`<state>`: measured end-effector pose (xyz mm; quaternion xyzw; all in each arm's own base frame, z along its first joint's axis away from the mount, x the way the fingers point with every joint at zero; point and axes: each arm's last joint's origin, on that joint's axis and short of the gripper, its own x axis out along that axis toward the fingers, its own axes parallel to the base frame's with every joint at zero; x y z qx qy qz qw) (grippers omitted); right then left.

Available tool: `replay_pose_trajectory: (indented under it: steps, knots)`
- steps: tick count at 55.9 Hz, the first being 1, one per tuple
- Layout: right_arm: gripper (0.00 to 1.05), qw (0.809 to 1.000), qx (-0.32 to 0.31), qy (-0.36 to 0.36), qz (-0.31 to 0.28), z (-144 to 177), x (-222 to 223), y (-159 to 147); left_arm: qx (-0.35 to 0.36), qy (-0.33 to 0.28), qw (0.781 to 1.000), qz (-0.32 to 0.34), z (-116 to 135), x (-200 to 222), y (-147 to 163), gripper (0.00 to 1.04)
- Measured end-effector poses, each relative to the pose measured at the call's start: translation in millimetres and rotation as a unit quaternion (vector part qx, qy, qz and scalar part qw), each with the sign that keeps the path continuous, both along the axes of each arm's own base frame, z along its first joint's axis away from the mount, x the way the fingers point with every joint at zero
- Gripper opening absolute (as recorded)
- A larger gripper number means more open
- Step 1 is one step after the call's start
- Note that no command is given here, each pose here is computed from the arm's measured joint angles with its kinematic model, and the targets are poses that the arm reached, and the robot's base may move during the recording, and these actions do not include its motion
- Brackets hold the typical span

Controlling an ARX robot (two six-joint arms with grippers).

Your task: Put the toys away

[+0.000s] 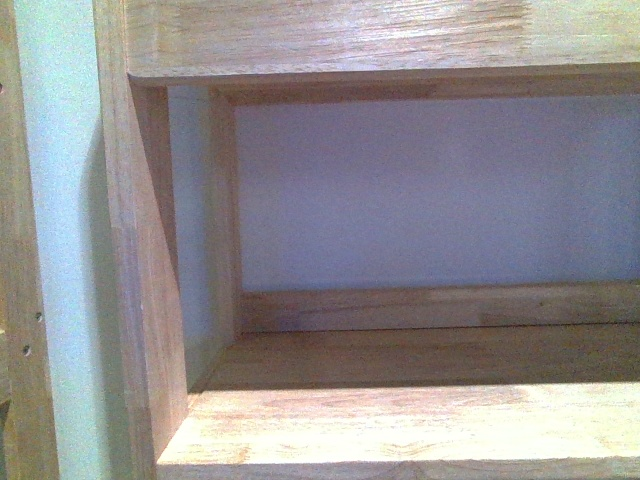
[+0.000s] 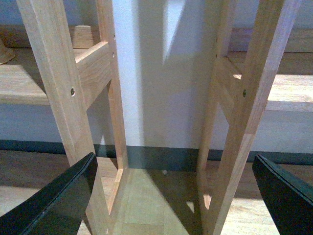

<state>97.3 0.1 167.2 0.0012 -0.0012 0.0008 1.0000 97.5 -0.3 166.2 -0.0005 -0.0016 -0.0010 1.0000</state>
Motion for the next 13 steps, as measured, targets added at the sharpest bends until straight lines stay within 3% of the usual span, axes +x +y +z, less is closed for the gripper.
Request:
replay_pose_trajectory:
  steps: [13]
  knots:
    - [0.98, 1.000, 0.000, 0.000, 0.000, 0.0, 0.0, 0.0, 0.000, 0.000, 1.000, 0.000, 0.0, 0.0, 0.0, 0.98]
